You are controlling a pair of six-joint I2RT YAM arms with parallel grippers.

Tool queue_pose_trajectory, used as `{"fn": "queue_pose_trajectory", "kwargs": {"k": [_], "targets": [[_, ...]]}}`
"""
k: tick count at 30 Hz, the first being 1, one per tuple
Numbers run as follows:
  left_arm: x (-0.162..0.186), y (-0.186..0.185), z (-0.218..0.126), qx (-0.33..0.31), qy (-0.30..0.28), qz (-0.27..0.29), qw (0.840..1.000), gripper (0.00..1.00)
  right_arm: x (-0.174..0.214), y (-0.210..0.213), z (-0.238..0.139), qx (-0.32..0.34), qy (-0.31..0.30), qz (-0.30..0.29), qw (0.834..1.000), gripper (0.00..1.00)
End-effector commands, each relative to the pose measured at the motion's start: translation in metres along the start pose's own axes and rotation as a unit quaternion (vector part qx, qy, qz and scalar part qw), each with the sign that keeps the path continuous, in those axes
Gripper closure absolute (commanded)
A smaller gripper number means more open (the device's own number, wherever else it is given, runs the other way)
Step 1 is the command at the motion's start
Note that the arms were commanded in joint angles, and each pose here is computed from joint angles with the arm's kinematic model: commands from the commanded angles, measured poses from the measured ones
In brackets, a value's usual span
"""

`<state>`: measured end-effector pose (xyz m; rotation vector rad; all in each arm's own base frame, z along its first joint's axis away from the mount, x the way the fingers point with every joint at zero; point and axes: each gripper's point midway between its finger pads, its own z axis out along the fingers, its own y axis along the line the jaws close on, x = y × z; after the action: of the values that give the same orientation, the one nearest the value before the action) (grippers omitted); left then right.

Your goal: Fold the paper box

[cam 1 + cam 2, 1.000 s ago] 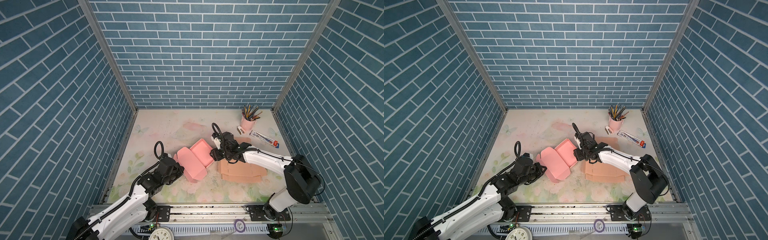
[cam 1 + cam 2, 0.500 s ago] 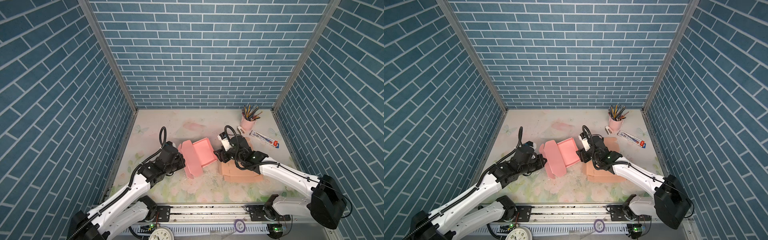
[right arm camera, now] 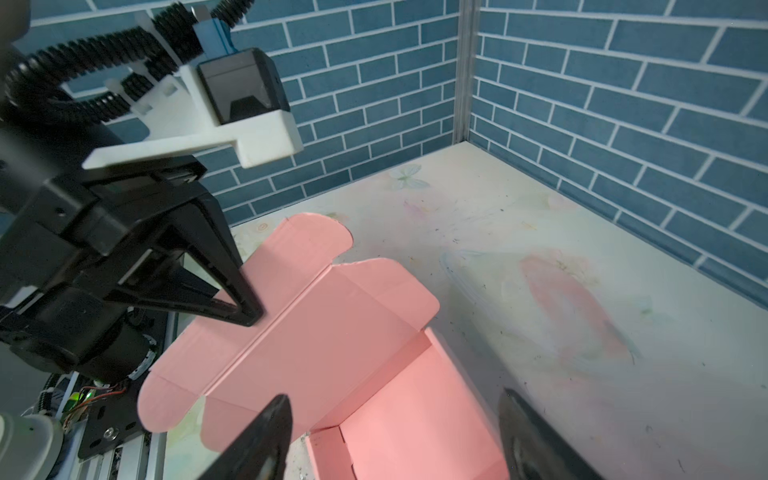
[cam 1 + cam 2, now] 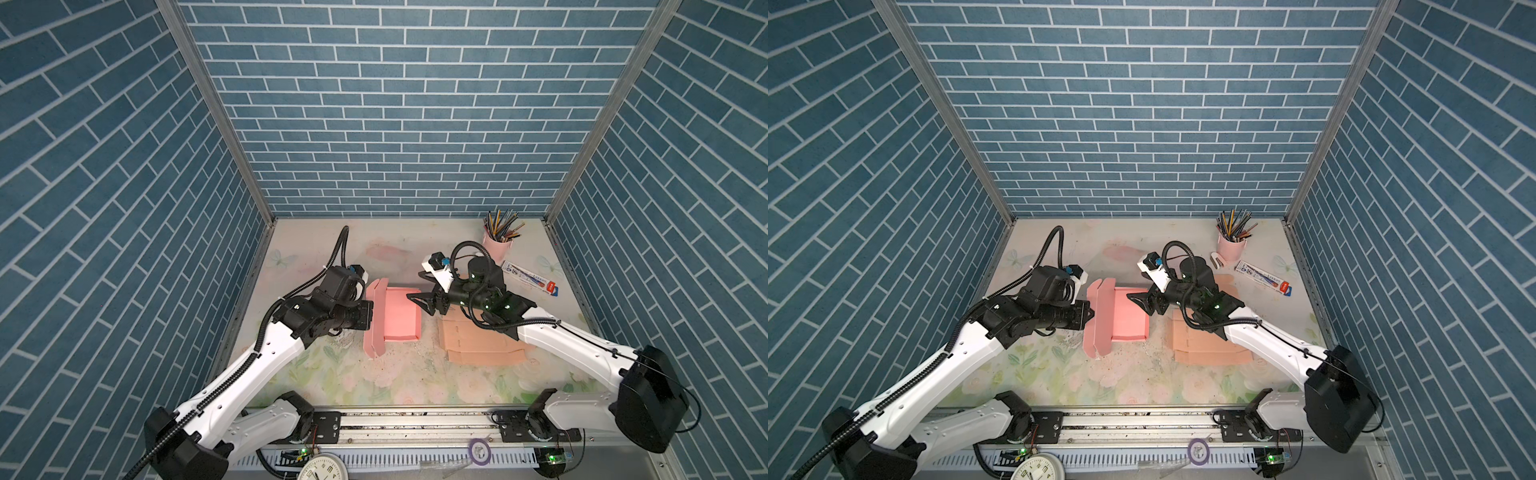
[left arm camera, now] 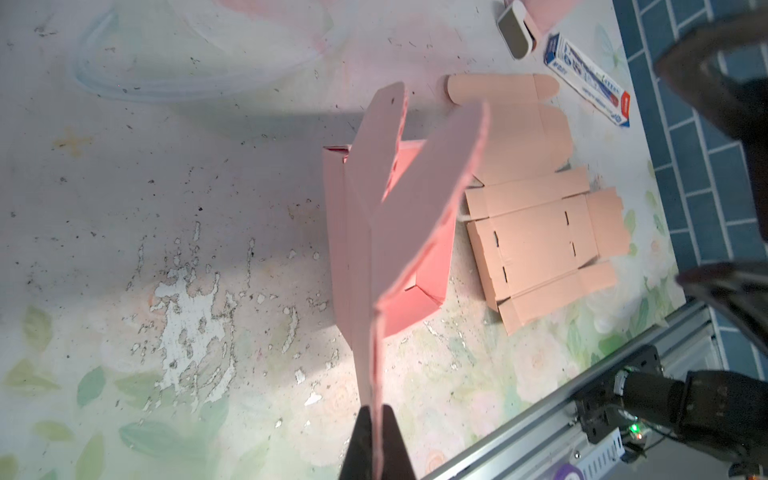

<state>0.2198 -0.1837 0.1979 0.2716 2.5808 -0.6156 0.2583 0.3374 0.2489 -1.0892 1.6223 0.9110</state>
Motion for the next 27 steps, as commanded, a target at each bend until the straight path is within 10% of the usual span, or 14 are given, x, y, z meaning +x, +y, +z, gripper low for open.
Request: {"fn": "queue_pose_trajectory", "kwargs": {"k": [1, 27], "targets": [[0.016, -0.003, -0.009, 0.004, 0.048, 0.055, 0.997, 1.00, -0.017, 0.012, 0.003, -0.078, -0.025, -0.078, 0.994, 0.22], [0.018, -0.011, 0.000, -0.008, 0.075, 0.103, 0.992, 1.00, 0.031, 0.032, 0.061, -0.224, 0.045, -0.122, 0.966, 0.35]]}}
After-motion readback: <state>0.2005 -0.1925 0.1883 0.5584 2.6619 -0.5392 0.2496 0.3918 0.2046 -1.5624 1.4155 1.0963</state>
